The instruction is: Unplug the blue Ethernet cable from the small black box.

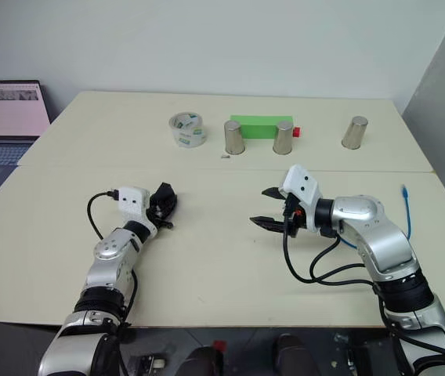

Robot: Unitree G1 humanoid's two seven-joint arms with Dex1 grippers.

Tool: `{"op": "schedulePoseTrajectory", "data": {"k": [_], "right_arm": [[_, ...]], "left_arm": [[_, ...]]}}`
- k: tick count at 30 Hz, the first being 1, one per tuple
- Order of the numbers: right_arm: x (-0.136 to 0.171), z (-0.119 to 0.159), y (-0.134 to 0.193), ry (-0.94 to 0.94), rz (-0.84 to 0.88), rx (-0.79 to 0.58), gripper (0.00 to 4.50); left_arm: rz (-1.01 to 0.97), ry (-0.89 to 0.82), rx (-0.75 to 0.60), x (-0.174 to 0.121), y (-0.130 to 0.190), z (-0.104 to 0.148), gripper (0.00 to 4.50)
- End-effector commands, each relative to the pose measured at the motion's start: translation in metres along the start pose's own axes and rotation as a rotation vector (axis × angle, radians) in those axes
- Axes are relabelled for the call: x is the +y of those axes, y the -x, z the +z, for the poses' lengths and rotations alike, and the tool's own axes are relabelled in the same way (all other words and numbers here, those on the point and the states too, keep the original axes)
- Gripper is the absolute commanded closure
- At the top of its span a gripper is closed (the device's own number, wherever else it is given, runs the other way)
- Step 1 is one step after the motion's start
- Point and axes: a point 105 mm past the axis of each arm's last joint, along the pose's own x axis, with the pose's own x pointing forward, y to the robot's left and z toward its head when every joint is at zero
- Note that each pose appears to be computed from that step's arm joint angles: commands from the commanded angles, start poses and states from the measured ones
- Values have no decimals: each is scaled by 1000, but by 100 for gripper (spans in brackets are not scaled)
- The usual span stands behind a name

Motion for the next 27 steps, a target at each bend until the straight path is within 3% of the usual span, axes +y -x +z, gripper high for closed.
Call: {"op": "schedulePoseTrajectory", "data": {"k": [1,5,9,14,21,27], "right_arm": [[2,13,2,39,-4,-32,93],[2,11,4,25,-15,-27,93],[-3,2,12,13,-54,-4,93],[-12,-12,28,-14,-111,34,93],[-38,-37,76,-55,-259,134,93],[-51,-49,102,-75,-353,177,93]], "left_arm": [[20,13,5,6,9,-5,144],[-4,-38,38,4,29,-8,60],[-18,-49,116,7,55,-5,60],[-82,-113,152,9,77,22,60],[-249,-148,193,18,93,66,60],[-353,-174,218,15,100,80,60]]}}
